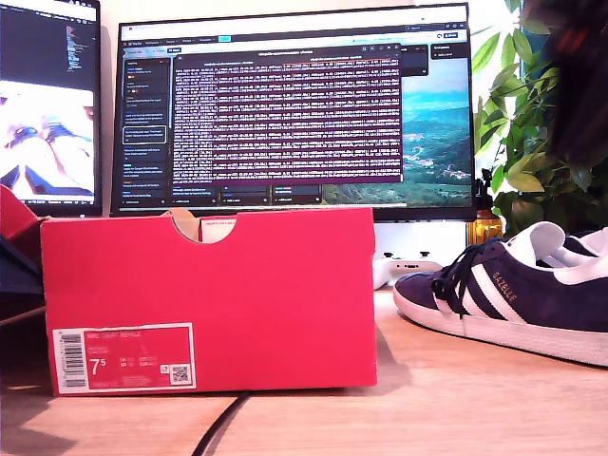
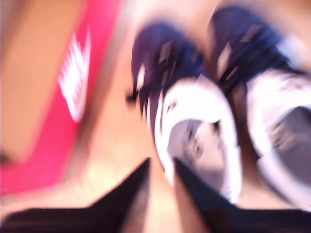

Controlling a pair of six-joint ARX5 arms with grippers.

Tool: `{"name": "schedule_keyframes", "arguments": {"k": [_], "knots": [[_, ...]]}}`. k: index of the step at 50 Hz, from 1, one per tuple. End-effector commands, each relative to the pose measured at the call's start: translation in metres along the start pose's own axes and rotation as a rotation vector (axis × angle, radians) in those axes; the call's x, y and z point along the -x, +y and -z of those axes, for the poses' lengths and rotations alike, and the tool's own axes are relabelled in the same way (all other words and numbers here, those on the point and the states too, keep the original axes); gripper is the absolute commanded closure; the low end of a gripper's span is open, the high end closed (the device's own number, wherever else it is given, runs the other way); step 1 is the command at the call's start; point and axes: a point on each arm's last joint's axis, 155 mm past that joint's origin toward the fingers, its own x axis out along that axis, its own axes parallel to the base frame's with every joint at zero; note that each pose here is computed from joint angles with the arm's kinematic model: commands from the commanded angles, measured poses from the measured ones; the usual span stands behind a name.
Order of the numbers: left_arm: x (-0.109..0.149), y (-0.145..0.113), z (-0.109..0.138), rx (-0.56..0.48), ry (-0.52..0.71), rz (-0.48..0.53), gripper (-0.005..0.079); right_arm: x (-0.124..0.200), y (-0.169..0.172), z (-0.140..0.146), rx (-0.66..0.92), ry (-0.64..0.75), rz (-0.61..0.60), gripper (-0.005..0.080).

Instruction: Pack the blue shoes by picking the first shoe and placing it inside the red shoebox, left side, then picking and rotating the second shoe and placing it in the shoebox

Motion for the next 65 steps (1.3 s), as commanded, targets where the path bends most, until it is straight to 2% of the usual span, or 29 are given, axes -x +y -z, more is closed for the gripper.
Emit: {"name": "schedule_keyframes", "arguments": {"k": [1,9,18,31,46,51,55,63,64,65], "knots": [[0.000,0.002,0.011,0.003,0.019,0.000,0.0762,-0.008,0.004,0.005,0.040,0.042,-0.008,0.0413],[0.000,0.002,0.011,0.000,0.021,-0.001,0.0762,-0.028,-0.001,0.016,0.070,0.124,0.030,0.0401],[0.000,0.002,0.012,0.001,0.026,-0.003,0.0762,-0.039,-0.014,0.018,0.099,0.157,0.090,0.0343],[0.000,0.004,0.017,0.005,0.045,-0.011,0.0762,-0.059,-0.017,0.020,0.119,0.191,0.086,0.0341],[0.000,0.005,0.017,0.006,0.045,-0.017,0.0762,-0.086,-0.021,0.040,0.191,0.308,0.069,0.0357],[0.000,0.005,0.018,0.006,0.046,-0.016,0.0762,-0.092,-0.022,0.043,0.212,0.326,0.064,0.0391],[0.000,0.006,0.018,0.006,0.048,-0.017,0.0762,-0.095,-0.023,0.041,0.215,0.317,0.064,0.0458],[0.001,0.007,0.025,0.011,0.073,-0.025,0.0762,-0.099,-0.023,0.026,0.221,0.256,0.069,0.0749],[0.001,0.008,0.025,0.012,0.077,-0.026,0.0762,-0.100,-0.022,0.024,0.222,0.247,0.069,0.0774],[0.001,0.008,0.027,0.012,0.081,-0.027,0.0762,-0.100,-0.022,0.021,0.223,0.236,0.069,0.0759]]}}
